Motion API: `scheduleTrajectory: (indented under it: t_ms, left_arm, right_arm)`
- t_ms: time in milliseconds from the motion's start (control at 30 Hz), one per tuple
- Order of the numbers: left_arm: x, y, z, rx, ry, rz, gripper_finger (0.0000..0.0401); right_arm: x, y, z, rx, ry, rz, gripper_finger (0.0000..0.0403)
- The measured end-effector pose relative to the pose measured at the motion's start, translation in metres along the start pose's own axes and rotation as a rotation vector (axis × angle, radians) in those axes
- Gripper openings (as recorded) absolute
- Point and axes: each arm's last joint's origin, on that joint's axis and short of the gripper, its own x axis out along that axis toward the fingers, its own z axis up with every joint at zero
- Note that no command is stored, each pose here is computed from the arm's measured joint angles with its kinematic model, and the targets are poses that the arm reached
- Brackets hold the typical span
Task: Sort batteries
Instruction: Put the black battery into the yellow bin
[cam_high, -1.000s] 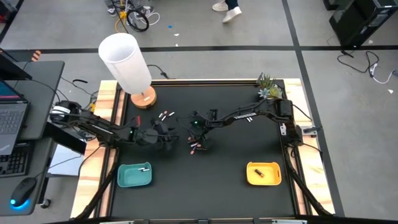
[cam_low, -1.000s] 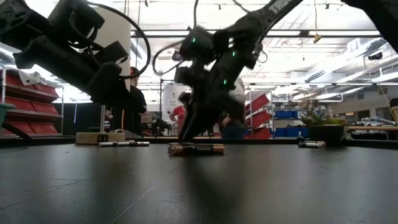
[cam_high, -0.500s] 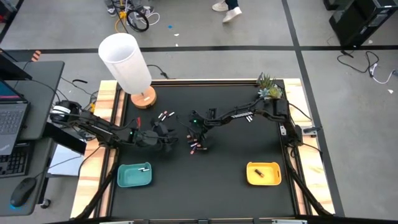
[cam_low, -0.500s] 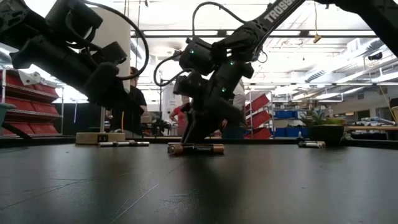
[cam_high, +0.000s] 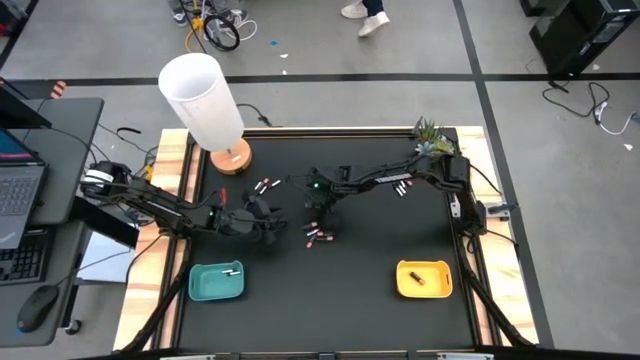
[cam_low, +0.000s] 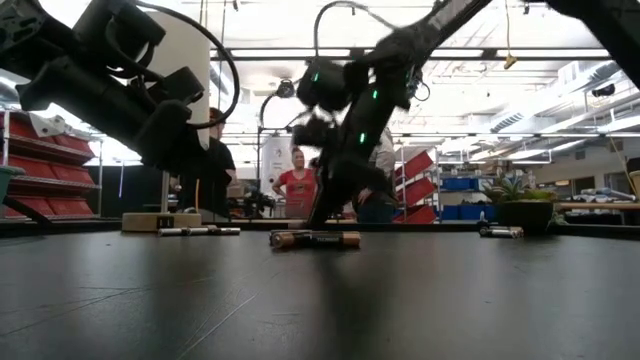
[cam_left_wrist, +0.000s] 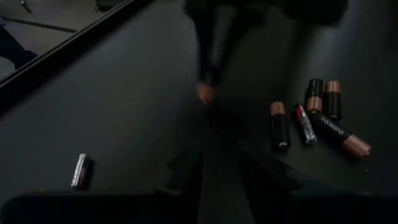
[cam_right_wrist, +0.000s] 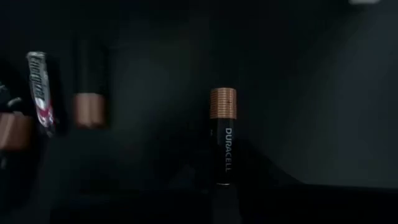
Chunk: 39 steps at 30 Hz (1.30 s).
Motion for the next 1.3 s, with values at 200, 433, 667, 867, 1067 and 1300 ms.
scheduleTrajectory:
  t_ms: [200, 433, 667, 867, 1067, 1300]
  left_arm:
    - [0.0, -0.001, 0.006, 0.025, -0.053, -0.009, 0.0117]
    - [0.0, -0.001, 0.017, 0.089, -0.153, -0.011, 0.0117]
    - [-0.001, 0.0, 0.028, 0.089, -0.246, -0.007, 0.0117]
    - [-0.002, -0.002, 0.032, 0.049, -0.28, -0.08, 0.0117]
    - [-0.001, -0.003, 0.03, 0.055, -0.258, -0.105, 0.0117]
    - [-0.001, -0.003, 0.029, 0.058, -0.253, -0.104, 0.0117]
  right_arm:
    - [-0.077, 0.027, 0.008, 0.064, 0.099, -0.076, 0.0025]
    - [-0.151, 0.116, -0.005, 0.199, 0.174, 0.033, 0.0025]
    - [-0.192, 0.191, -0.037, 0.482, 0.26, 0.042, 0.0025]
    - [-0.196, 0.234, -0.075, 0.673, 0.428, -0.028, 0.0025]
    - [-0.175, 0.263, -0.099, 0.802, 0.485, 0.081, 0.0025]
    - [-0.139, 0.267, -0.129, 0.858, 0.516, 0.154, 0.0025]
